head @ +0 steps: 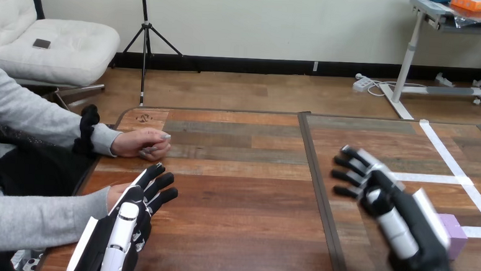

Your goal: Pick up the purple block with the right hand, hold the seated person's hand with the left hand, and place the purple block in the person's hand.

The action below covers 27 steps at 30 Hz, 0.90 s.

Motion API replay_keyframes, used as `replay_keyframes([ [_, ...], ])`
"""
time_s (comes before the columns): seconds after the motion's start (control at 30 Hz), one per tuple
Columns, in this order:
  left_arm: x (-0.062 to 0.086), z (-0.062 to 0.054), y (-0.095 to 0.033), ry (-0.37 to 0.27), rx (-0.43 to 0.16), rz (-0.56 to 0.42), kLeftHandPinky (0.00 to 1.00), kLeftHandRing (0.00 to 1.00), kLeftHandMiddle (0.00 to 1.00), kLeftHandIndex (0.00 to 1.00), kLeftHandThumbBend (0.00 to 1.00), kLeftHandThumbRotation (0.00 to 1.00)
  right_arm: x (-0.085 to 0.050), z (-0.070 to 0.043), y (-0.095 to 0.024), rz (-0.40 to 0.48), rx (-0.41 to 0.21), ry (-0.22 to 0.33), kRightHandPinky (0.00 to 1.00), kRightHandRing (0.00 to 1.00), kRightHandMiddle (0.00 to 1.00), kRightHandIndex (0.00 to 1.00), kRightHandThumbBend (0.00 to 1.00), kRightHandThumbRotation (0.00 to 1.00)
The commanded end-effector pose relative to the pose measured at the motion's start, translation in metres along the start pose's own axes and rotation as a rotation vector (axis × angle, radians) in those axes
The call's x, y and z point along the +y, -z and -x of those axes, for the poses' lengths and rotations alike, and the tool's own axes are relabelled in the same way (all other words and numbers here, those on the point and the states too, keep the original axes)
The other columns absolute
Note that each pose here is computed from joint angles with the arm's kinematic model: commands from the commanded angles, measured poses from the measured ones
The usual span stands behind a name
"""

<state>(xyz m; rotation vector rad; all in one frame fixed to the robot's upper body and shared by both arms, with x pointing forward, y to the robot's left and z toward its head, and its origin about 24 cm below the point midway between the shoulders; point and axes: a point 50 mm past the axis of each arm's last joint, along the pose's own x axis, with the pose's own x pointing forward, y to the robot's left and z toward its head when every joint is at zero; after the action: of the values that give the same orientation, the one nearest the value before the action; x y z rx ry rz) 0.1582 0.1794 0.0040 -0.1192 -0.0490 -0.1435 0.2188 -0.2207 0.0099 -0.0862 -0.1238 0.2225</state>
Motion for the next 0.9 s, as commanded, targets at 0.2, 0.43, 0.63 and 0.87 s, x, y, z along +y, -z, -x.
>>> replay_keyframes([
  [0.2, -0.007, -0.019, -0.019, 0.024, -0.115, 0.003, 0.98, 0.88, 0.89, 0.91, 0.37, 1.0, -0.039, -0.036, -0.036, 0.062, -0.172, 0.037, 0.8, 0.87, 0.89, 0.9, 1.0, 0.78],
  [0.43, -0.007, -0.02, -0.018, 0.029, -0.114, 0.011, 0.97, 0.88, 0.88, 0.9, 0.38, 1.0, -0.052, -0.041, -0.04, 0.094, -0.182, 0.102, 0.82, 0.87, 0.88, 0.9, 1.0, 0.79],
  [0.63, -0.007, -0.02, -0.017, 0.027, -0.112, 0.02, 0.97, 0.87, 0.88, 0.9, 0.4, 1.0, -0.063, -0.044, -0.041, 0.117, -0.196, 0.133, 0.83, 0.87, 0.89, 0.9, 1.0, 0.81],
  [0.87, -0.008, -0.02, -0.017, 0.025, -0.115, 0.019, 0.97, 0.86, 0.87, 0.89, 0.41, 1.0, -0.075, -0.047, -0.041, 0.143, -0.185, 0.177, 0.83, 0.87, 0.89, 0.9, 1.0, 0.83],
])
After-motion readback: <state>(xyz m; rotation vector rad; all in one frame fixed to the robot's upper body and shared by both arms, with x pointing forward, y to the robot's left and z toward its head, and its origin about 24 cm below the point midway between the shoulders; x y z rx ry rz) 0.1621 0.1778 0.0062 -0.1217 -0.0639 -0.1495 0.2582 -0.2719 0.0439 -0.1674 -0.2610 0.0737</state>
